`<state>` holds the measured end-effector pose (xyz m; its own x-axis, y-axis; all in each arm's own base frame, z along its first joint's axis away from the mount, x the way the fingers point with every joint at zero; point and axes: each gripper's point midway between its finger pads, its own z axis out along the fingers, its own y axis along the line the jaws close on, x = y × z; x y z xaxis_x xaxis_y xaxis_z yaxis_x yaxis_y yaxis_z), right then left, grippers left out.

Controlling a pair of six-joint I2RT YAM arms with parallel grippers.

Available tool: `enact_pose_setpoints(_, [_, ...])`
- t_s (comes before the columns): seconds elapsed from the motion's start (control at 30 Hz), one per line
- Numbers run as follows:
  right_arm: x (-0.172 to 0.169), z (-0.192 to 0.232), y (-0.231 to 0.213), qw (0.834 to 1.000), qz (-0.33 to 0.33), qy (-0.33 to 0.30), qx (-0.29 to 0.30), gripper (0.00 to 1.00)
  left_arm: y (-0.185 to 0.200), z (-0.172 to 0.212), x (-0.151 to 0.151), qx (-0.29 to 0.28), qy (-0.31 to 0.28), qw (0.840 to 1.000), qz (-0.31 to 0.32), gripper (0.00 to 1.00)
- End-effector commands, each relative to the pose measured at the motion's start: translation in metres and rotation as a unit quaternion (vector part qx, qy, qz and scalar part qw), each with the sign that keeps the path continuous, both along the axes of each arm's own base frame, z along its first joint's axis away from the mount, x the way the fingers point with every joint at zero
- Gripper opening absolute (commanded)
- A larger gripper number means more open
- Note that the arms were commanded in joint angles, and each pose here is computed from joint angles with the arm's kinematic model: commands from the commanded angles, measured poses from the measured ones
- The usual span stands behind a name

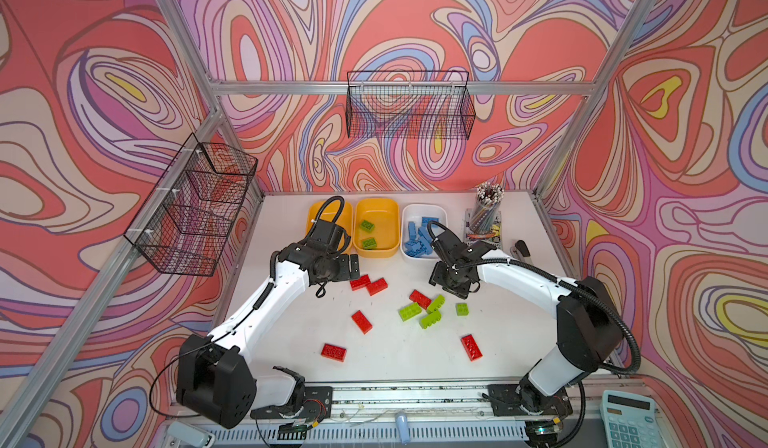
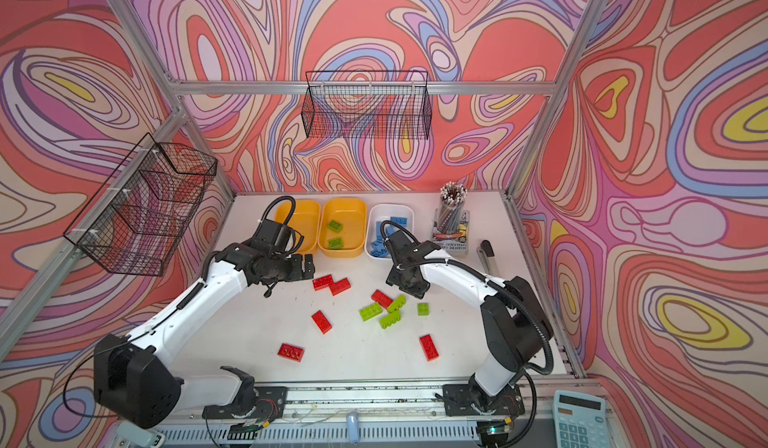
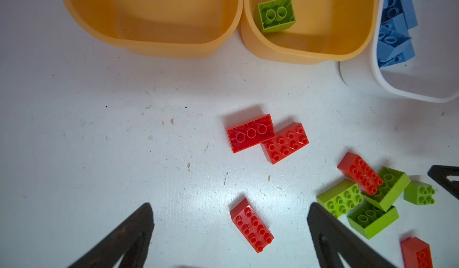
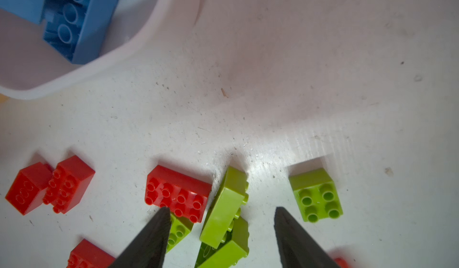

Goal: Sort the legos into containers by color
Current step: 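Lower the right gripper onto a green brick while the left gripper withdraws, then close the right gripper on the green brick and lift it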

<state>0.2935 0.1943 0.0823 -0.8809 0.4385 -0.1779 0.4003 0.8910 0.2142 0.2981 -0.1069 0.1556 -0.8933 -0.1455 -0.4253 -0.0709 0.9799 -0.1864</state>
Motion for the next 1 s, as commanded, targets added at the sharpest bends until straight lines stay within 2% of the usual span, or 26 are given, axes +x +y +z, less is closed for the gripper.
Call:
enact_pose_setpoints(0.0, [0.006,0.004,0.007,0.999,-0.036,-0.022,0.021,0.68,0.001,0.0,-0.006,-0.01,-0.006,1.0,0.003,1.0])
enact_pose_setpoints(0.2, [-0.002,-0.015,0.014,0.997,-0.057,-0.007,0.044,0.64,0.004,-0.003,-0.012,-0.008,-0.006,1.0,-0.002,1.0])
enact_pose_setpoints(0.5, [-0.015,-0.032,0.011,0.997,-0.067,0.004,0.028,0.62,0.004,-0.008,-0.017,0.0,-0.002,1.0,-0.022,1.0])
enact_pose_setpoints(0.63, [-0.021,-0.041,0.013,0.998,-0.065,0.01,0.023,0.57,0.006,-0.01,-0.019,0.01,-0.002,0.999,-0.033,1.0])
enact_pose_setpoints(0.97, [-0.025,-0.054,0.009,0.998,-0.055,0.013,-0.01,0.45,0.0,-0.014,-0.018,-0.01,-0.004,1.0,-0.029,1.0])
